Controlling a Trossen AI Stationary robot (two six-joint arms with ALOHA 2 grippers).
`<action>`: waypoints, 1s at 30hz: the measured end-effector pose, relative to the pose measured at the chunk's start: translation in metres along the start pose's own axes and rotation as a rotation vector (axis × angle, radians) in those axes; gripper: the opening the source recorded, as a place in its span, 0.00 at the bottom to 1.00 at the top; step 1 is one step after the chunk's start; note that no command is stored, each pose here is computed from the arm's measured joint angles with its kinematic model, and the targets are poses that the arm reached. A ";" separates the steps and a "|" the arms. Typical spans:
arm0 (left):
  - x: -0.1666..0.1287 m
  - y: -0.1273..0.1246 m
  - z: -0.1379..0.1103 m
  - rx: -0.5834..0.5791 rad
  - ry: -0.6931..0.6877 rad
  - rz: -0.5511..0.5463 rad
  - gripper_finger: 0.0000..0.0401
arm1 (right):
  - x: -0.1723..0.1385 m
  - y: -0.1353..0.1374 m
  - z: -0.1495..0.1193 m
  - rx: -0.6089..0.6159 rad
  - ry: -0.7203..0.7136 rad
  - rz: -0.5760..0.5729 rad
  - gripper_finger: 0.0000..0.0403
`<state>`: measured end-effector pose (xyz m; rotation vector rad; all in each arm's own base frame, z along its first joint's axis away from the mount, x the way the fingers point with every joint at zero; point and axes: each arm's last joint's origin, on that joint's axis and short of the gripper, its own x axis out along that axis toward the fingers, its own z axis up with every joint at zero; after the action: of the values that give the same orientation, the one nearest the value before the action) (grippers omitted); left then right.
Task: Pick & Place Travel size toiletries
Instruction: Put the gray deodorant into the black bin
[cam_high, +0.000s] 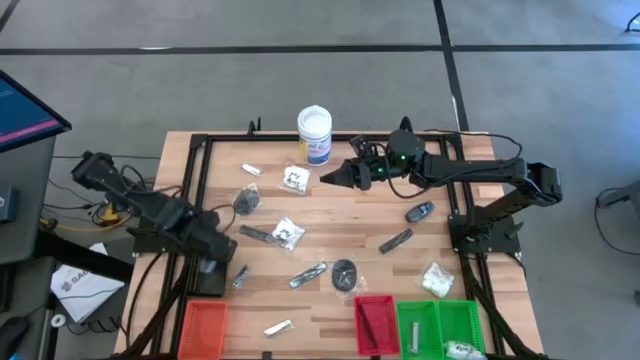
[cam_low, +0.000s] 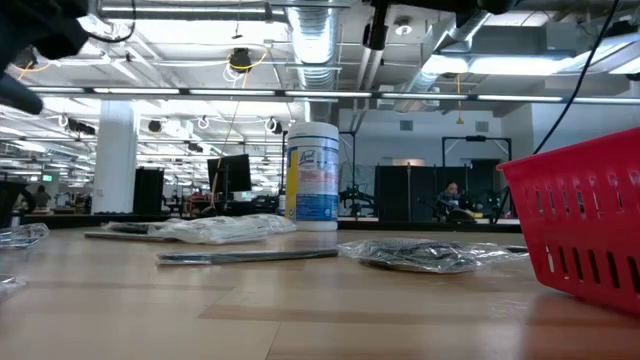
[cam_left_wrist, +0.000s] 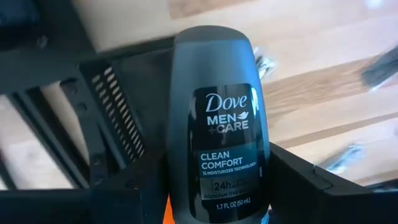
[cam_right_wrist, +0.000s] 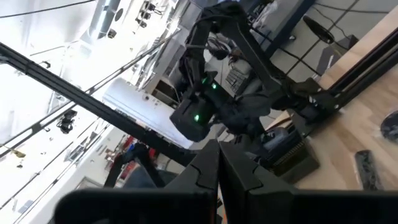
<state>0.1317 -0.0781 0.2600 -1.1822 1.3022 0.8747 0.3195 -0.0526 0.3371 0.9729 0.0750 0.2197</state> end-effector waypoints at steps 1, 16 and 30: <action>0.003 -0.001 -0.004 0.004 0.000 0.017 0.51 | 0.000 0.001 -0.001 0.004 0.003 0.004 0.00; 0.038 -0.005 -0.036 0.194 -0.099 0.176 0.51 | 0.003 0.005 -0.006 -0.007 0.012 0.026 0.00; 0.070 0.004 -0.035 0.195 -0.059 0.161 0.51 | 0.008 0.017 -0.017 -0.017 0.035 0.082 0.00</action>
<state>0.1273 -0.1202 0.1946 -0.9034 1.4145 0.8692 0.3223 -0.0283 0.3420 0.9559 0.0652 0.3123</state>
